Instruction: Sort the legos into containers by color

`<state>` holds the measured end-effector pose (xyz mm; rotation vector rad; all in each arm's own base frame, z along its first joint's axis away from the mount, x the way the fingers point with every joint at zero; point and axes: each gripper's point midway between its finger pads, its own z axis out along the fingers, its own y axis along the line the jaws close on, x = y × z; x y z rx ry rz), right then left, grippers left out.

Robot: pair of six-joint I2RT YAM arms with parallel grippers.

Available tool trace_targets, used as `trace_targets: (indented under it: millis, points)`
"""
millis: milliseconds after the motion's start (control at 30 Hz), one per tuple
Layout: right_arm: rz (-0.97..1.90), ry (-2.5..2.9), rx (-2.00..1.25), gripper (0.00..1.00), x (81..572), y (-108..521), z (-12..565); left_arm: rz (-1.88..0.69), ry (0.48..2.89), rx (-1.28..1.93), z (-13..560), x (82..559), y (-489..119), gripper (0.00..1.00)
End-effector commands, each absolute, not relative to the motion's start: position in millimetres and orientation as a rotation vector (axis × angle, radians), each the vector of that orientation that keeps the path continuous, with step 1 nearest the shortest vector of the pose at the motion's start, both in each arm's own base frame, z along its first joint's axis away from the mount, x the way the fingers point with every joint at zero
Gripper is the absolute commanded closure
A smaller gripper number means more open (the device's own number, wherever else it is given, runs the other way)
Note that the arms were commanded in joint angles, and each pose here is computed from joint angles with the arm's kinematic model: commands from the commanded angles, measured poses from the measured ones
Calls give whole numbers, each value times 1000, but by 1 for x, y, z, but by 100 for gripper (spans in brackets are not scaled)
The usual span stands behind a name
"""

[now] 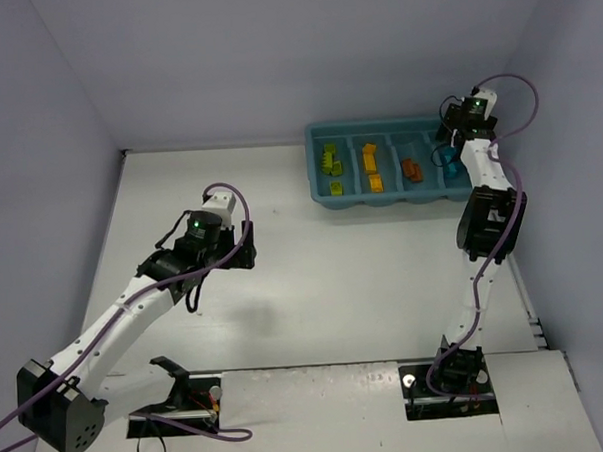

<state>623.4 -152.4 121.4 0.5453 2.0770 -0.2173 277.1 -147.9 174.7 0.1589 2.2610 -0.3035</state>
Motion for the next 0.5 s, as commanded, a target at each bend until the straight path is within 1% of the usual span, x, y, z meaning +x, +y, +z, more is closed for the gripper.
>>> trace_targets:
  millis: [0, 67, 133, 167, 200, 233, 267, 300, 333, 367, 400, 433, 467]
  points:
    - [-184, 1804, 486, 25, 633, -151, 252, -333, 2188, 102, 207, 282, -147, 11]
    - [-156, 1772, 463, 19, 621, -142, 277, -323, 2175, 91, 214, 280, -142, 11]
    - [-119, 1744, 446, 16, 601, -131, 306, -318, 2162, 73, 224, 278, -138, 11]
    - [-76, 1738, 419, 11, 594, -122, 316, -318, 2160, 63, 228, 276, -137, 11]
    - [-62, 1678, 410, 7, 573, -116, 354, -305, 2169, 53, 229, 273, -133, 11]
    - [-16, 1711, 402, 0, 563, -105, 342, -295, 2172, 41, 233, 272, -130, 11]
    - [8, 1697, 395, 0, 551, -99, 352, -287, 2159, 19, 242, 272, -127, 11]
    - [66, 1635, 382, 0, 525, -86, 387, -261, 2179, 1, 242, 267, -121, 11]
    - [90, 1668, 386, 0, 513, -80, 373, -224, 2185, -53, 247, 264, -112, 11]
    - [116, 1658, 373, 0, 499, -73, 380, -221, 2167, -71, 254, 266, -110, 10]
    - [149, 1603, 335, 0, 471, -61, 409, -205, 2177, -78, 255, 261, -105, 10]
    - [165, 1637, 341, 0, 459, -57, 391, -201, 2165, -92, 262, 260, -102, 10]
    - [177, 1631, 335, 0, 445, -53, 393, -199, 2158, -101, 265, 259, -100, 8]
